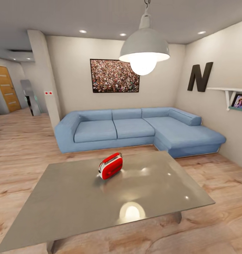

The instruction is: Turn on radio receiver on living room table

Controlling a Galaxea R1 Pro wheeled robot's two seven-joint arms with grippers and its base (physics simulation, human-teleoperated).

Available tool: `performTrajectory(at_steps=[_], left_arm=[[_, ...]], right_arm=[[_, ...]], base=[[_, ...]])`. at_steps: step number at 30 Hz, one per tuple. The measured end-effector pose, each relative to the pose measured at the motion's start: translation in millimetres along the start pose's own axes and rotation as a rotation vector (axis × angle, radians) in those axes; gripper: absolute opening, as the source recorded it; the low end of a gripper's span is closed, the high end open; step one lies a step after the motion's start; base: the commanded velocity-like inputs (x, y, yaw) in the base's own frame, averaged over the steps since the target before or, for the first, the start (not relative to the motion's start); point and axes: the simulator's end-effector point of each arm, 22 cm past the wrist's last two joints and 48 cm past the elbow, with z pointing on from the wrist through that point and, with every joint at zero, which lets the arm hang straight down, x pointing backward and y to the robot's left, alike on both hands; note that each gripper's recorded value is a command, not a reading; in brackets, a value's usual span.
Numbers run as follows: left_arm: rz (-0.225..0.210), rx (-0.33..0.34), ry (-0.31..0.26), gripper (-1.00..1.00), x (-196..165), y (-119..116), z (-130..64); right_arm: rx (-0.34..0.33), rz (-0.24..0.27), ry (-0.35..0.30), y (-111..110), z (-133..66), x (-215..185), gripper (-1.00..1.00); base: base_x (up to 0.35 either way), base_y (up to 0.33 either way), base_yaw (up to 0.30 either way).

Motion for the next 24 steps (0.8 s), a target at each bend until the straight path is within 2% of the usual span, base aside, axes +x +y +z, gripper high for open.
performTrajectory(at_steps=[14, 19, 24], left_arm=[[0.000, -0.001, 0.000, 1.00, 0.0, 1.1, 0.0], [0.001, -0.001, -0.001, 1.00, -0.6, 1.1, 0.0], [0.000, -0.001, -0.001, 1.00, -0.6, 1.2, 0.0]], right_arm=[[0.000, 0.000, 0.000, 0.0, 0.0, -0.2, 1.00], [0.000, 0.000, 0.000, 0.0, 0.0, -0.3, 1.00], [0.001, 0.000, 0.000, -0.9, 0.0, -0.4, 1.00]], base=[[0.231, -0.124, 0.000], [0.087, -0.037, 0.019], [0.015, -0.006, 0.199]])
